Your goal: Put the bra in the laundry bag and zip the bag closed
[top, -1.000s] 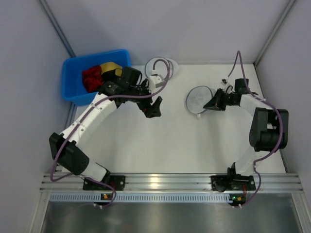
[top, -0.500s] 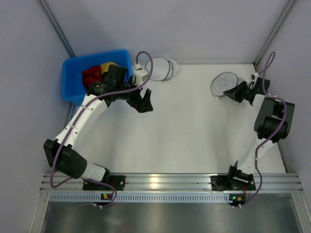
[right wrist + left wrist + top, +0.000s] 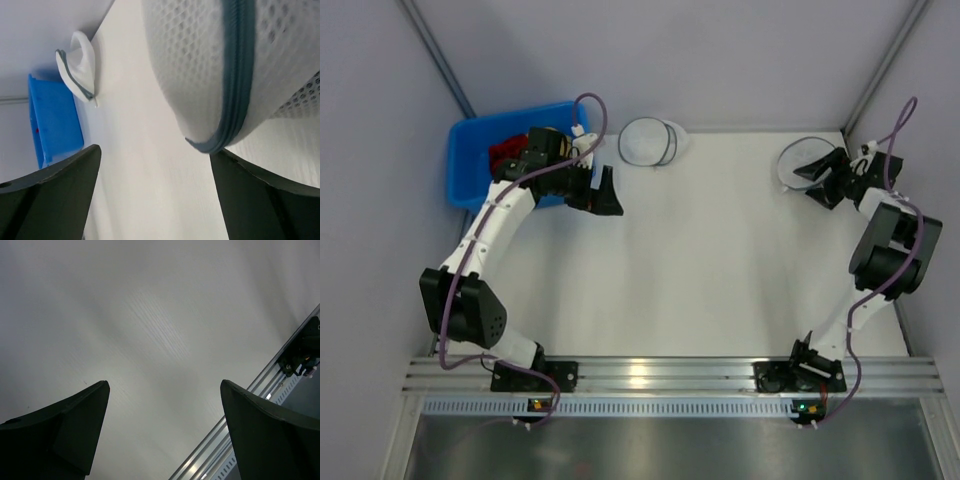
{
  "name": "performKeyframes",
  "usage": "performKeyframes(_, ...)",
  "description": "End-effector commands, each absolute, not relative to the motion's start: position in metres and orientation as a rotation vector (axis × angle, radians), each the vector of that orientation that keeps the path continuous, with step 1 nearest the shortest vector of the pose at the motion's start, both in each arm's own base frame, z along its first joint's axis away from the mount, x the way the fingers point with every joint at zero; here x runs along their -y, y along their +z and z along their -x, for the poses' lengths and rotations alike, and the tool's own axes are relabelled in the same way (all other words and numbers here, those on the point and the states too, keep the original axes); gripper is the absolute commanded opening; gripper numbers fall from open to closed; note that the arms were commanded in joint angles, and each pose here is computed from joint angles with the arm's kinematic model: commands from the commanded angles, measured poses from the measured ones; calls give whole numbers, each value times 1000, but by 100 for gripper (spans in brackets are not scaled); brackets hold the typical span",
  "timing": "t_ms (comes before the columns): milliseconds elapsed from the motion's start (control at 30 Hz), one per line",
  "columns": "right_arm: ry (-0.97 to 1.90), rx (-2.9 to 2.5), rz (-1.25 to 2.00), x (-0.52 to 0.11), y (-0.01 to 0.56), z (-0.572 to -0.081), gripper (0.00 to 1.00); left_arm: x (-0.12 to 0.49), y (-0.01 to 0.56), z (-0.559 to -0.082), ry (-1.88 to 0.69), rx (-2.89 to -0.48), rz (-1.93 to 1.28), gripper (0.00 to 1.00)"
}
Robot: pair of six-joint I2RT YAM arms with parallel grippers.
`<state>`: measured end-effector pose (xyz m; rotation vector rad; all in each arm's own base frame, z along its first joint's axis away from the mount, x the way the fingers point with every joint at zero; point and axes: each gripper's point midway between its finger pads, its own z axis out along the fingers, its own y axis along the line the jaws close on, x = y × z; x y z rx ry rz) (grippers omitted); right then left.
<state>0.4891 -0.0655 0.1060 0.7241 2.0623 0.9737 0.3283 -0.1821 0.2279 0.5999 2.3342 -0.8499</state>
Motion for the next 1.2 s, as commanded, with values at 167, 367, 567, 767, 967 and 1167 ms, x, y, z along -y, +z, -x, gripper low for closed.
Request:
performKeyframes(167, 590, -2177, -477, 88, 190, -424, 99, 160, 242, -348, -877, -2336, -422, 98)
performKeyframes(367, 456, -2219, -298, 82, 216, -378, 99, 142, 242, -351, -750, -2316, -441, 98)
performKeyframes(567, 551, -2238, -35, 21, 228, -325, 100, 122, 242, -335, -597, -2295, -450, 98)
performKeyframes(767, 591, -2274, 281, -64, 193, -285, 99, 100, 216, -299, -460, -2303, -461, 98)
performKeyframes(967, 614, -2249, 410, -83, 187, -257, 100, 88, 194, -263, -411, -2322, -433, 98)
performKeyframes(1167, 675, -2225, 434, -94, 193, -255, 99, 77, 197, -254, -346, -2291, -357, 98)
